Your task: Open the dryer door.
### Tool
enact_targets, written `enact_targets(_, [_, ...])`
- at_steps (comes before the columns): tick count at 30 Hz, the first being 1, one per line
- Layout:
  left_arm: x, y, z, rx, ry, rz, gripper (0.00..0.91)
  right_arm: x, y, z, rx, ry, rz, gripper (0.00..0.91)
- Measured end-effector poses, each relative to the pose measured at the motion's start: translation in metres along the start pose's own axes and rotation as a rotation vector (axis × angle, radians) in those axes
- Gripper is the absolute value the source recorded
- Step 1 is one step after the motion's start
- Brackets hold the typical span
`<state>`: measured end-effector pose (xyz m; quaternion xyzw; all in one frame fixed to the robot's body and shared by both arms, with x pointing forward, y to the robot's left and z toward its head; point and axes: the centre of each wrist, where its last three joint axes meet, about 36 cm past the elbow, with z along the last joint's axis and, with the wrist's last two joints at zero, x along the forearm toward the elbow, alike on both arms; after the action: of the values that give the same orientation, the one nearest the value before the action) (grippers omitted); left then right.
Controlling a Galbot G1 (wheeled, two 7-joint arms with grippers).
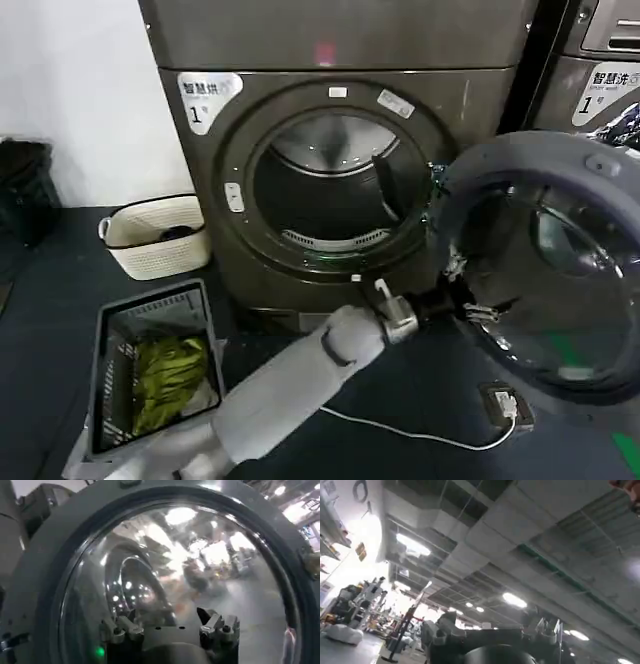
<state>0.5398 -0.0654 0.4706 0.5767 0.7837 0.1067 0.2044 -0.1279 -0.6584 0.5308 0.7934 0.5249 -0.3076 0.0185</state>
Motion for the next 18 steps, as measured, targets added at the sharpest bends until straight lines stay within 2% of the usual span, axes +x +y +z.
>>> enact_targets(9, [-0.029, 0.004, 0.002, -0.015, 0.048, -0.082, 0.907, 0.009, 0.002, 0.009, -0.016, -0.009, -0.016, 0.907])
enact_targets(18, [-0.031, -0.012, -0.001, -0.002, 0.059, -0.022, 0.907, 0.003, 0.001, 0.008, -0.071, 0.006, -0.041, 0.907])
